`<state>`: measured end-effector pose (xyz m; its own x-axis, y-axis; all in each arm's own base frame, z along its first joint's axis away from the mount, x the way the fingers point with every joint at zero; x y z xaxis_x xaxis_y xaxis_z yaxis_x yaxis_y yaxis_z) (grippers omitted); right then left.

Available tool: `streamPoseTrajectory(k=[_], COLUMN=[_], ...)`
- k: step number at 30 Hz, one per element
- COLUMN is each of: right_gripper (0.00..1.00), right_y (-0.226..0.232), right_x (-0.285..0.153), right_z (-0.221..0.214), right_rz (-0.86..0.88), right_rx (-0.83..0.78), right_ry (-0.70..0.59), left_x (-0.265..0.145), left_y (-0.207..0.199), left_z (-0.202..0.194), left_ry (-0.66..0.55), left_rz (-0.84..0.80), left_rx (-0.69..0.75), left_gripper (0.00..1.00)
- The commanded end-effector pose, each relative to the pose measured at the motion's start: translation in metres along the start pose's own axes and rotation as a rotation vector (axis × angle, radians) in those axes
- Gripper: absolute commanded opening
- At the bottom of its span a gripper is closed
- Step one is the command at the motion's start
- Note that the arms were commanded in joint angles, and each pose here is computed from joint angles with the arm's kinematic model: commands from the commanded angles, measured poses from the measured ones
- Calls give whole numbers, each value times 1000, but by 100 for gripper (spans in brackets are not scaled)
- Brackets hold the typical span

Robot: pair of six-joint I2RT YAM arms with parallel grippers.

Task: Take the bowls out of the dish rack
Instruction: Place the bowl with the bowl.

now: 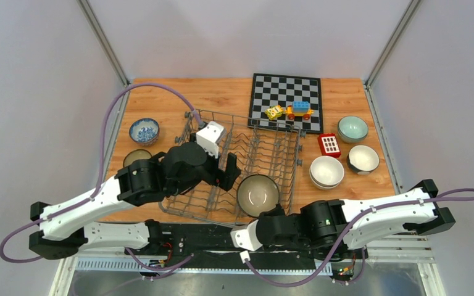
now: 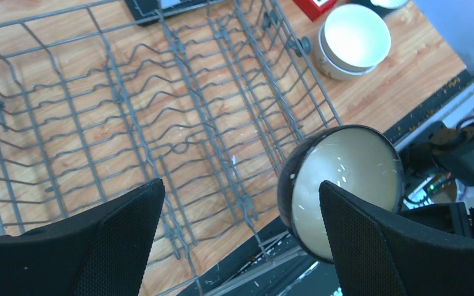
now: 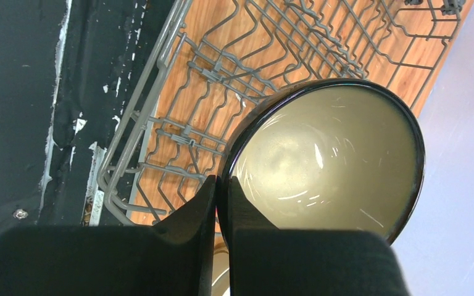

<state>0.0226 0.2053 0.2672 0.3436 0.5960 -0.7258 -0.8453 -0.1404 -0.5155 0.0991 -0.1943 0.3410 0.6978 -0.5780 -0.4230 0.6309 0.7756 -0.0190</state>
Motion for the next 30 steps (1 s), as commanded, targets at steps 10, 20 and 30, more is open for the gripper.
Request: streamPoseTrajectory(k=[10, 20, 30], right_gripper=[0, 0, 0], right_y=[-23, -30, -29], right_x=[-4, -2, -2], right_z=[8, 19, 19], right_rz=[53, 98, 108], right_rx=[143, 155, 147], right_ry=[-79, -110, -116], left_x=[24, 48, 63], left_y=[-29, -35, -36], left_z=[-5, -21, -29], left_ry=[220, 343, 406], left_rz=[-132, -93, -45], left_rx=[131, 217, 272], left_gripper=[90, 68, 58])
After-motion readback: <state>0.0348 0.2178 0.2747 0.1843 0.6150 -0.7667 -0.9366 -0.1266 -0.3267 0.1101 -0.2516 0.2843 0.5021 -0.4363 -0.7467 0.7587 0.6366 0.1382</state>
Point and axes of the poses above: each gripper's point midway between its finger pads, its own x axis out along the fingers, its own y axis along the line the jaws close on, z = x × y, the point moved 9 cm from there along -x, back along the fingers, and after that the axes turned 10 degrees about x, right-handed, at the moved point
